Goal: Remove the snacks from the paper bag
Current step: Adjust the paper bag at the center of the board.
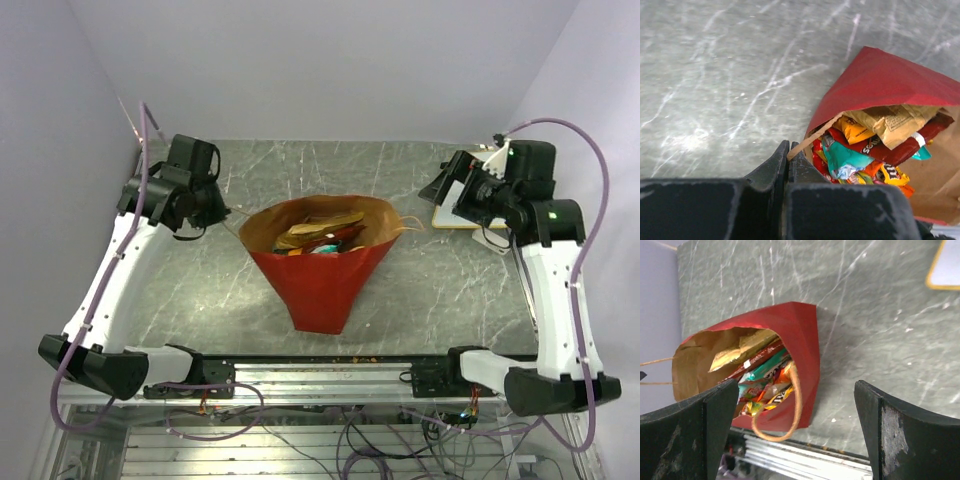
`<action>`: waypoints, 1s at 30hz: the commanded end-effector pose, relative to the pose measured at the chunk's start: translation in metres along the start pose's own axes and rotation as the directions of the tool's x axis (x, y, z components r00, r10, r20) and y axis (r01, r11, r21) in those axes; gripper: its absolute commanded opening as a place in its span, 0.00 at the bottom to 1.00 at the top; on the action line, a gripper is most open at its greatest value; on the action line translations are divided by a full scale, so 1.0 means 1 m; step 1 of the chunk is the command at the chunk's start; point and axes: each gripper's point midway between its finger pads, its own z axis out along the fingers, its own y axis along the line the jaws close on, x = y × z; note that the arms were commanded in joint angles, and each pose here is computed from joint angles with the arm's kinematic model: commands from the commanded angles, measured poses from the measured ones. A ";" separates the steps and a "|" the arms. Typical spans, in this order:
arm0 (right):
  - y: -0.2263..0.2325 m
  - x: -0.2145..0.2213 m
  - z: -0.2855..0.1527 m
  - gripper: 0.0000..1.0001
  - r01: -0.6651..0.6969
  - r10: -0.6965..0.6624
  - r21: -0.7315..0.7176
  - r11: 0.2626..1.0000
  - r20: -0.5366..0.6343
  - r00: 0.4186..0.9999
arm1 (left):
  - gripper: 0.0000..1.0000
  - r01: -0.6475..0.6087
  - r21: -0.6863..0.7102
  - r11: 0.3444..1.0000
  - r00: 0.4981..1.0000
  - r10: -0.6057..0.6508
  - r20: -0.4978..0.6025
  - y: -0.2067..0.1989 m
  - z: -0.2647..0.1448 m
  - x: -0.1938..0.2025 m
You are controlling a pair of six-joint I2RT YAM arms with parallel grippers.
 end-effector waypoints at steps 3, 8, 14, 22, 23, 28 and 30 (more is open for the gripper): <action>0.034 0.034 0.038 1.00 -0.166 0.107 -0.222 0.961 -0.256 0.961 | 0.07 0.045 -0.131 0.990 0.995 -0.033 0.091 0.046 -0.031 -0.032; 0.046 0.057 0.048 0.96 -0.271 0.154 -0.278 0.921 -0.381 0.912 | 0.07 0.071 0.007 0.997 0.997 -0.071 0.027 0.024 -0.020 -0.023; 0.065 0.083 0.053 0.93 -0.304 0.133 -0.300 0.904 -0.479 0.868 | 0.07 0.110 0.070 0.991 0.994 -0.108 -0.029 0.013 -0.006 -0.009; 0.103 0.100 0.049 0.82 -0.425 0.225 -0.298 0.854 -0.525 0.821 | 0.07 0.143 0.105 0.984 0.989 -0.137 -0.057 0.007 -0.006 -0.003; 0.107 0.098 0.049 0.82 -0.442 0.248 -0.307 0.843 -0.508 0.825 | 0.07 0.150 0.115 0.982 0.988 -0.144 -0.059 0.005 -0.007 -0.002; 0.130 0.084 0.042 0.79 -0.495 0.347 -0.403 0.770 -0.386 0.855 | 0.07 0.186 0.186 0.965 0.981 -0.171 -0.094 -0.007 -0.007 0.006; 0.140 0.081 0.039 0.77 -0.492 0.361 -0.434 0.755 -0.351 0.864 | 0.07 0.193 0.211 0.958 0.979 -0.173 -0.108 -0.012 -0.009 0.008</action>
